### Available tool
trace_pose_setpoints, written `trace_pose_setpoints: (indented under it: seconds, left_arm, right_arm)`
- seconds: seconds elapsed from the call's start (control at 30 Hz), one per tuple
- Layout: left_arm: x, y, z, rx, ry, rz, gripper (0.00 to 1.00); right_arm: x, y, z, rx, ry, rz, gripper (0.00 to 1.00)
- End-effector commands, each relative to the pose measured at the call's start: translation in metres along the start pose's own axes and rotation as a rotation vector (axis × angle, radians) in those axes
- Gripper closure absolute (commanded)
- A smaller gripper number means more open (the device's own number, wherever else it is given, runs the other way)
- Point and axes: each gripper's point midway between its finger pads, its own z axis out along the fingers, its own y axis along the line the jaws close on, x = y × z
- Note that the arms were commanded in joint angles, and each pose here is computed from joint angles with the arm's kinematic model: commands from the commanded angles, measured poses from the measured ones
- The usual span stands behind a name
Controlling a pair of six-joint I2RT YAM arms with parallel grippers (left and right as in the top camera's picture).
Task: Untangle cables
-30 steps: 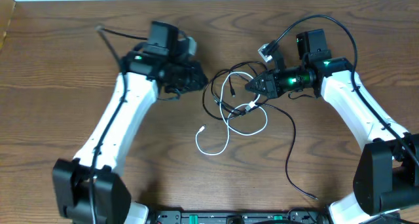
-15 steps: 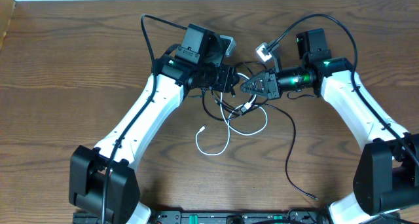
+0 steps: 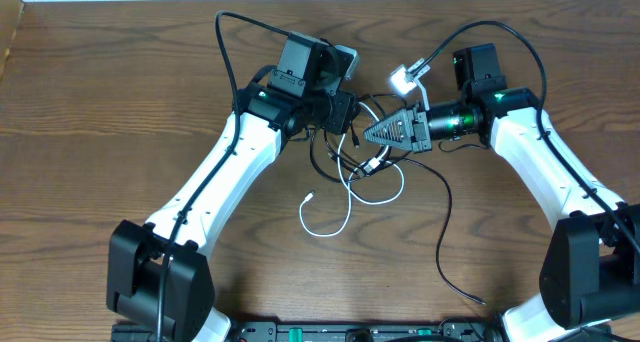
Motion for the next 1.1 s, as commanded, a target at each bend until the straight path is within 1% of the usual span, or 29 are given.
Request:
trace_pose_setpoints:
  seconds: [0.0,0.13,0.23,0.27,0.33,0.4,0.5,0.53,0.57,0.63,0.67,0.73,0.83,0.97,1.0,1.03,1.07]
  left_arm:
    - [0.004,0.001,0.006,-0.012,0.023,0.013,0.53]
    - [0.007,0.000,0.006,-0.007,0.035,0.012,0.53]
    - [0.007,-0.019,0.005,0.101,0.034,0.083,0.53]
    - [0.006,-0.020,0.005,0.105,0.029,0.100,0.53]
    - [0.000,-0.017,0.005,0.087,0.003,0.134,0.53]
    - [-0.013,-0.008,0.006,0.028,-0.046,0.149,0.53]
    - [-0.030,-0.008,0.004,0.019,-0.116,0.171,0.53]
    - [-0.034,-0.008,0.004,0.019,-0.130,0.175,0.56]
    - [-0.035,-0.008,0.004,0.019,-0.135,0.176,0.63]
    - [-0.033,-0.008,0.004,0.019,-0.128,0.174,0.90]
    - [-0.031,-0.008,0.004,0.018,-0.120,0.172,0.92]
    - [-0.021,-0.004,0.005,0.000,-0.078,0.154,0.93]
    - [-0.006,0.010,0.006,-0.071,-0.013,0.130,0.93]
    - [0.002,0.010,0.006,-0.073,0.016,0.123,0.93]
    - [0.002,0.011,0.006,-0.073,0.019,0.121,0.93]
    - [0.003,0.012,0.005,-0.078,0.023,0.121,0.93]
    - [0.004,0.013,0.005,-0.088,0.026,0.120,0.92]
  right_arm:
    - [-0.003,0.021,-0.002,-0.083,-0.014,-0.039,0.99]
    - [-0.009,0.020,-0.003,-0.080,-0.026,-0.050,0.99]
    - [-0.023,0.020,-0.004,-0.080,-0.046,-0.021,0.99]
    - [-0.027,0.021,-0.004,-0.081,-0.052,-0.010,0.99]
    - [-0.035,0.022,-0.005,-0.085,-0.063,0.026,0.99]
    - [-0.039,0.023,-0.005,-0.088,-0.068,0.072,0.99]
    - [-0.041,0.029,-0.006,-0.117,-0.063,0.104,0.99]
    - [-0.041,0.031,-0.006,-0.131,-0.058,0.106,0.99]
    - [-0.040,0.032,-0.006,-0.137,-0.056,0.110,0.99]
    - [-0.040,0.032,-0.006,-0.137,-0.056,0.119,0.99]
    - [-0.041,0.032,-0.006,-0.136,-0.057,0.119,0.99]
    - [-0.042,0.029,-0.008,-0.121,-0.067,0.120,0.99]
    - [-0.045,0.018,-0.010,-0.065,-0.091,0.126,0.99]
    - [-0.045,-0.003,-0.010,0.047,-0.118,0.162,0.99]
    - [-0.043,-0.010,-0.011,0.088,-0.122,0.164,0.96]
    - [-0.039,-0.020,-0.011,0.143,-0.120,0.178,0.86]
    - [-0.031,-0.033,-0.013,0.216,-0.112,0.199,0.85]
